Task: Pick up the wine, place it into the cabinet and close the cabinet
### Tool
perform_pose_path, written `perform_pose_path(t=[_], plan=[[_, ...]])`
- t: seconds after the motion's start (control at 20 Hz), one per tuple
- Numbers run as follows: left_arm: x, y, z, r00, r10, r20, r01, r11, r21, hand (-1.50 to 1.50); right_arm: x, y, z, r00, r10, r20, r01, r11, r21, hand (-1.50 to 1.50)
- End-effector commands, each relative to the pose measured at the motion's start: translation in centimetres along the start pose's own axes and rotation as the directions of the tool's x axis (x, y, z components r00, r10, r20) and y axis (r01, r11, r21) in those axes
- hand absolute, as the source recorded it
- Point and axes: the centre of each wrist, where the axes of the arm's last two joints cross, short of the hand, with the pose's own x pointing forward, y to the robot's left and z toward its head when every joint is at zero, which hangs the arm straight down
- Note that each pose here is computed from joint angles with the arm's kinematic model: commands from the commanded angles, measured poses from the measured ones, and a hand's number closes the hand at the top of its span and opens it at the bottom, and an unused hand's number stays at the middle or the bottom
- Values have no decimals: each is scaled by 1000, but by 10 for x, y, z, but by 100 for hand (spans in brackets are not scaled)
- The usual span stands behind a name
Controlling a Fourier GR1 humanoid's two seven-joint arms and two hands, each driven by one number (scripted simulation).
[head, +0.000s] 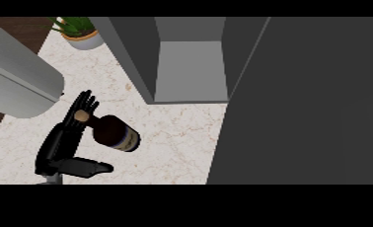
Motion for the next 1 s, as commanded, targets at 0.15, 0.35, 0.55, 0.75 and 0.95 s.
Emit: perform_pose_path(t=[0.15, 0.35, 0.55, 0.75, 0.95], plan=[[-33, -6, -10, 999, 35, -28, -36, 999, -29, -150, 34, -5, 27, 994, -4, 112, 6, 1000, -22, -150], [-43, 0, -3, 991, 107, -76, -112, 992, -63, -150, 34, -4, 23, 994, 9, 108, -7, 1000, -20, -150], [-54, -2, -11, 985, 139, -99, -148, 985, -91, -150, 29, 2, 24, 995, 16, 94, -14, 1000, -25, -150], [-56, -1, -23, 986, 138, -94, -149, 982, -114, -150, 31, -5, 25, 995, 22, 97, -18, 999, -37, -150], [-67, -3, -35, 988, 137, -75, -143, 985, -95, -150, 35, -11, 33, 995, 30, 94, -30, 1000, -4, -150]])
